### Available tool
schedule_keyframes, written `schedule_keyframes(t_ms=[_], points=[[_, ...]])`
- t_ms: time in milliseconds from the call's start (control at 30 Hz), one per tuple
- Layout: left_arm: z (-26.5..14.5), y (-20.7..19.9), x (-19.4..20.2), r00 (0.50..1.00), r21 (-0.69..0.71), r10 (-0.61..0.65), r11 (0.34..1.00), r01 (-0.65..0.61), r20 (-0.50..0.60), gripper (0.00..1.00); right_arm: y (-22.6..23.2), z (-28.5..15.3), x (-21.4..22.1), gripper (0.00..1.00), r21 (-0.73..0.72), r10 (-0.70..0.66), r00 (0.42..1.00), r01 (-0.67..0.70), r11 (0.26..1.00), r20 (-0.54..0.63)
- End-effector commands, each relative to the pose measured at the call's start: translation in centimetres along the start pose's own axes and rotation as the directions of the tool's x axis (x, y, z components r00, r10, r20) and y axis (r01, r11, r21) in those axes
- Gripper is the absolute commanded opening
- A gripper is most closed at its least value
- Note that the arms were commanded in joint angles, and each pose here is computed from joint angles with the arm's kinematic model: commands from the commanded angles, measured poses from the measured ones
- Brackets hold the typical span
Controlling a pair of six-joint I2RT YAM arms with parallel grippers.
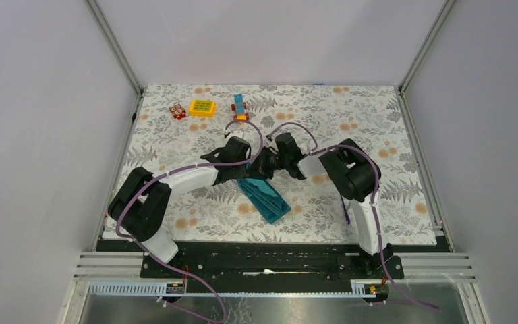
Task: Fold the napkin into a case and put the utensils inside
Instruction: Stuff the top corner of the smaller-rectangle-folded napkin at the center of the board.
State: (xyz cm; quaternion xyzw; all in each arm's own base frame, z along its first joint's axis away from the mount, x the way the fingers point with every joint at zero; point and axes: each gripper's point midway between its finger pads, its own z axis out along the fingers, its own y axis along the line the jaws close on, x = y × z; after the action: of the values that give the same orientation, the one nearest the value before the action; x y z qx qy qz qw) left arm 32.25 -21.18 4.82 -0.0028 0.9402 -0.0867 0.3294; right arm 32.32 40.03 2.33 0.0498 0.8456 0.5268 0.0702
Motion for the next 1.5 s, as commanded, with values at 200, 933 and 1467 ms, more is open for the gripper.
schedule_keyframes(t_ms=[200, 933, 1467], points=[[-1.1, -0.4, -0.9, 0.998, 0.061, -0.055, 0.997, 0.053, 0.035, 0.0, 2.3, -3.2, -0.4, 0.26, -0.043, -0.081, 0.996, 0.082, 0.996, 0.04], [-1.3, -0.9, -1.0, 0.998, 0.087, -0.063, 0.994, 0.06, 0.03, 0.0, 4.1, -1.1, -0.7, 0.0, -0.087, -0.089, 0.995, 0.092, 0.992, 0.037], [-1.3, -0.3, -0.9, 0.997, 0.096, -0.079, 0.992, 0.077, 0.021, 0.0, 1.3, -3.4, 0.0, 0.28, -0.061, -0.073, 0.997, 0.075, 0.995, 0.029]])
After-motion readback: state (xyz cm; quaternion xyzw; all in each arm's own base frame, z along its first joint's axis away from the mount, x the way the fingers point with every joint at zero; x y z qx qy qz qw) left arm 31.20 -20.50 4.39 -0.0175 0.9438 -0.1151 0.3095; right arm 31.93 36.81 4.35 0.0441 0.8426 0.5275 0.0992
